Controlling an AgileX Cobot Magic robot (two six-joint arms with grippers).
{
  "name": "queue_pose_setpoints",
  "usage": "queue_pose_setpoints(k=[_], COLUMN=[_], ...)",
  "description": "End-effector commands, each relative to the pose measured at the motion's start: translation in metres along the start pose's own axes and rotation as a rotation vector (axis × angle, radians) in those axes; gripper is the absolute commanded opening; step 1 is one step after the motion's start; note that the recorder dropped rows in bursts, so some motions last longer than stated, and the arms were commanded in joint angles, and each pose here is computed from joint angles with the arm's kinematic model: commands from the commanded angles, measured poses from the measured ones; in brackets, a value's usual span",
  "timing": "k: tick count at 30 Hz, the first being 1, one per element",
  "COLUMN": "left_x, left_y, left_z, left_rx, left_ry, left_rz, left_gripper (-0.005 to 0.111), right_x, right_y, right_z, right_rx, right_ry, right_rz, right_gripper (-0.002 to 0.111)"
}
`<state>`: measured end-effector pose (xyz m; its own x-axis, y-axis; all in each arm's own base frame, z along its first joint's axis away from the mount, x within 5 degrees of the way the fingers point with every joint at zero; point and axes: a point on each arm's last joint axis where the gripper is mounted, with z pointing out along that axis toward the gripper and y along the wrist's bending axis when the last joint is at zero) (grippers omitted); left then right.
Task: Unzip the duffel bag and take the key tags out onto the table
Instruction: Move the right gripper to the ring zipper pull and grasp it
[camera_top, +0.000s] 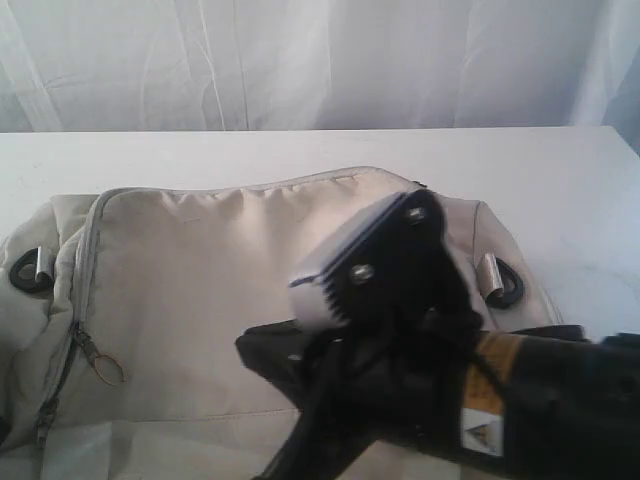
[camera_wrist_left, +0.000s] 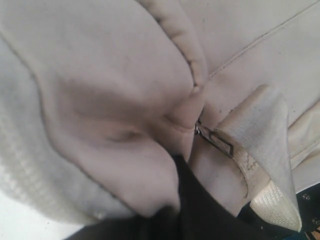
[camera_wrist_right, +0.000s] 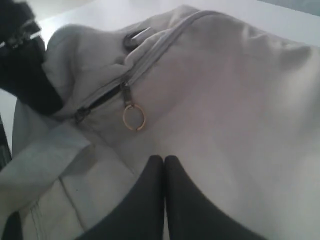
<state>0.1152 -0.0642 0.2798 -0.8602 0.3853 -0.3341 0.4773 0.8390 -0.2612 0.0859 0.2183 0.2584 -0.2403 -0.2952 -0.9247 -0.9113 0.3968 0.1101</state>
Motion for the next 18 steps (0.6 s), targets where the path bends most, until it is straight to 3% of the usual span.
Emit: queue_pose_setpoints(k=[1,6,11,18], left_x=[0.003,0.003,0.003,0.002], left_y=[-0.004,-0.003,-0.003,-0.003], left_z=[-0.002,-0.002,-0.002,-0.002], left_rx=[0.027,0.027,0.026,0.026], left_ry=[0.001,-0.001,-0.003,-0.005], left_rz=[0.009,0.009,0.011,0.013], left_gripper=[0.0,0.0,0.0,0.0], right_x=[0.007,0.015,0.013,0.004], right_y=[0.005,0.005,0.007,0.009], right_z=[0.04,0.074,0.1,0.119], right_rx=[-0.036,-0.055,-0.071,-0.089], right_ry=[0.004,-0.023,-0.065,-0.067], right_rz=[-0.061,-0.045,-0.053,-0.086], right_gripper=[0.01,0.03,0.059,0.064])
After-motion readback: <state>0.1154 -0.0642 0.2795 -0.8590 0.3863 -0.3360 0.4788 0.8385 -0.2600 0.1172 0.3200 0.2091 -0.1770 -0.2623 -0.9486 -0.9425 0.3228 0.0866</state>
